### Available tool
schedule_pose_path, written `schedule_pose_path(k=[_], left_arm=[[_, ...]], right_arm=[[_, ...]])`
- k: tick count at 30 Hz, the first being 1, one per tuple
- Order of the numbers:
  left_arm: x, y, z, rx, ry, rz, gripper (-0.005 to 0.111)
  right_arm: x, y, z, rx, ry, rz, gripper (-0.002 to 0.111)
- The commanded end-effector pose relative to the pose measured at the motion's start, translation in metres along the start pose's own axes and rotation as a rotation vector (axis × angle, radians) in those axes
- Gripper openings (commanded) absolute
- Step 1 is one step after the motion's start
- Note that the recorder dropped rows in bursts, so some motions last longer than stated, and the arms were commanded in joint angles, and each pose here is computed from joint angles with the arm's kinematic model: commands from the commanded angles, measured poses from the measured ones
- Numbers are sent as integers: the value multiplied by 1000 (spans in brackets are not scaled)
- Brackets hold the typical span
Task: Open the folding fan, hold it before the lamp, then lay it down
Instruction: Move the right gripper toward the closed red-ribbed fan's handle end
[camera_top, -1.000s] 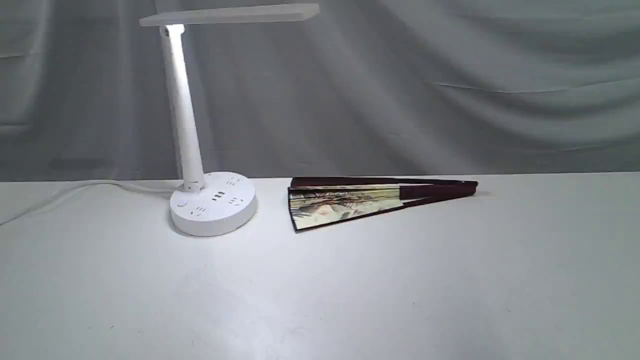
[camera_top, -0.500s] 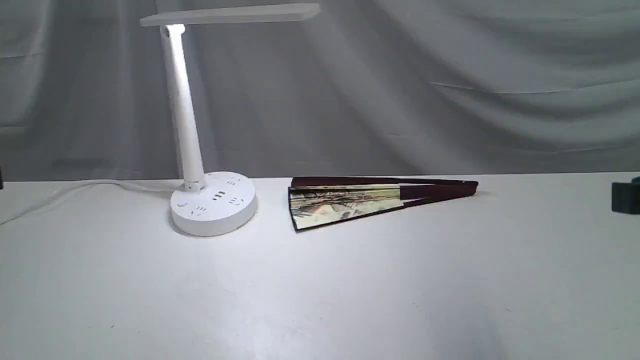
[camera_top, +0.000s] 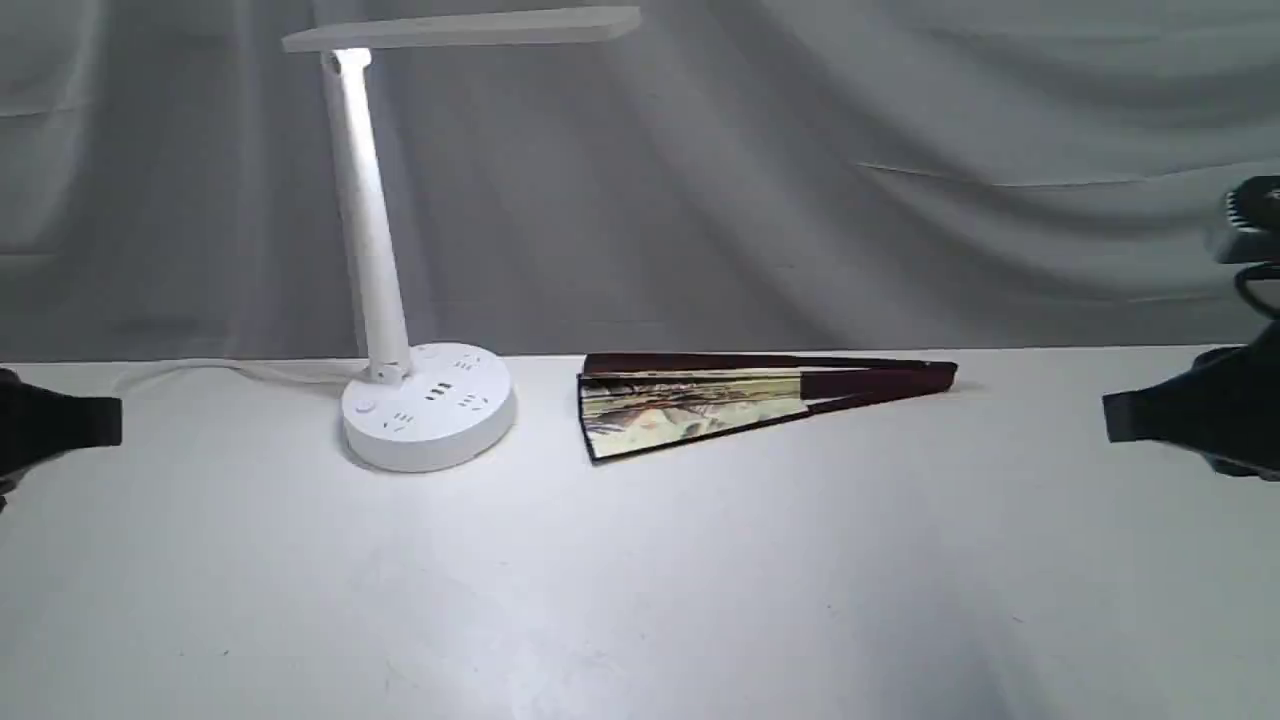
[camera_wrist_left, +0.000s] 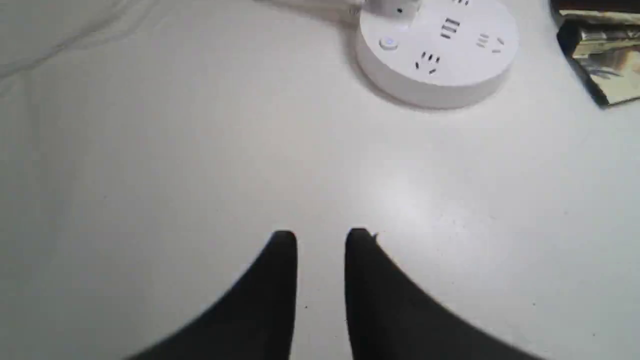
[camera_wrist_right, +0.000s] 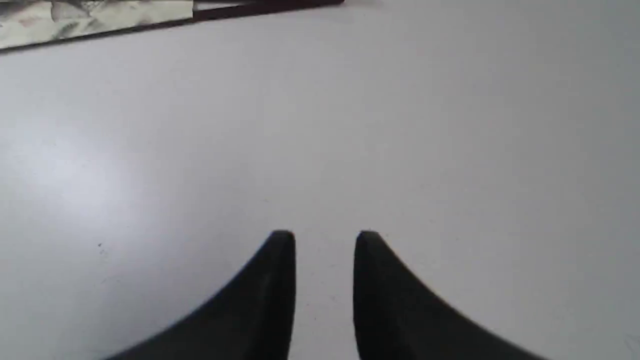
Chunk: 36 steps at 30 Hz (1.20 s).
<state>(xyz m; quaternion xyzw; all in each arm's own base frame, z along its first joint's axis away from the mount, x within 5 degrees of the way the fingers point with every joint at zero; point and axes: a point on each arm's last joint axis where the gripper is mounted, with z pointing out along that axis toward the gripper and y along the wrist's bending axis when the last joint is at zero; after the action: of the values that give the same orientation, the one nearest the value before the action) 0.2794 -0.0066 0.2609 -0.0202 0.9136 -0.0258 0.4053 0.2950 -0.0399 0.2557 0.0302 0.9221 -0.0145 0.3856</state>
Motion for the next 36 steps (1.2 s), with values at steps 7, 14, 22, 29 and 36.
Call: schedule_pose_path(k=[7, 14, 22, 29, 36], left_arm=[[-31, -8, 26, 40, 209, -46, 18], [-33, -10, 57, 53, 303, -34, 18], [-26, -9, 73, 49, 352, -37, 18], [-27, -9, 74, 48, 332, -32, 18], [-29, -9, 75, 47, 305, -33, 18]], right_arm=[[-43, -4, 62, -32, 127, -22, 42], [-68, -8, 117, -38, 131, -41, 42], [-87, -7, 174, -108, 282, -29, 41], [-105, -4, 207, -164, 228, 35, 41], [-115, -1, 234, -201, -8, 260, 41]])
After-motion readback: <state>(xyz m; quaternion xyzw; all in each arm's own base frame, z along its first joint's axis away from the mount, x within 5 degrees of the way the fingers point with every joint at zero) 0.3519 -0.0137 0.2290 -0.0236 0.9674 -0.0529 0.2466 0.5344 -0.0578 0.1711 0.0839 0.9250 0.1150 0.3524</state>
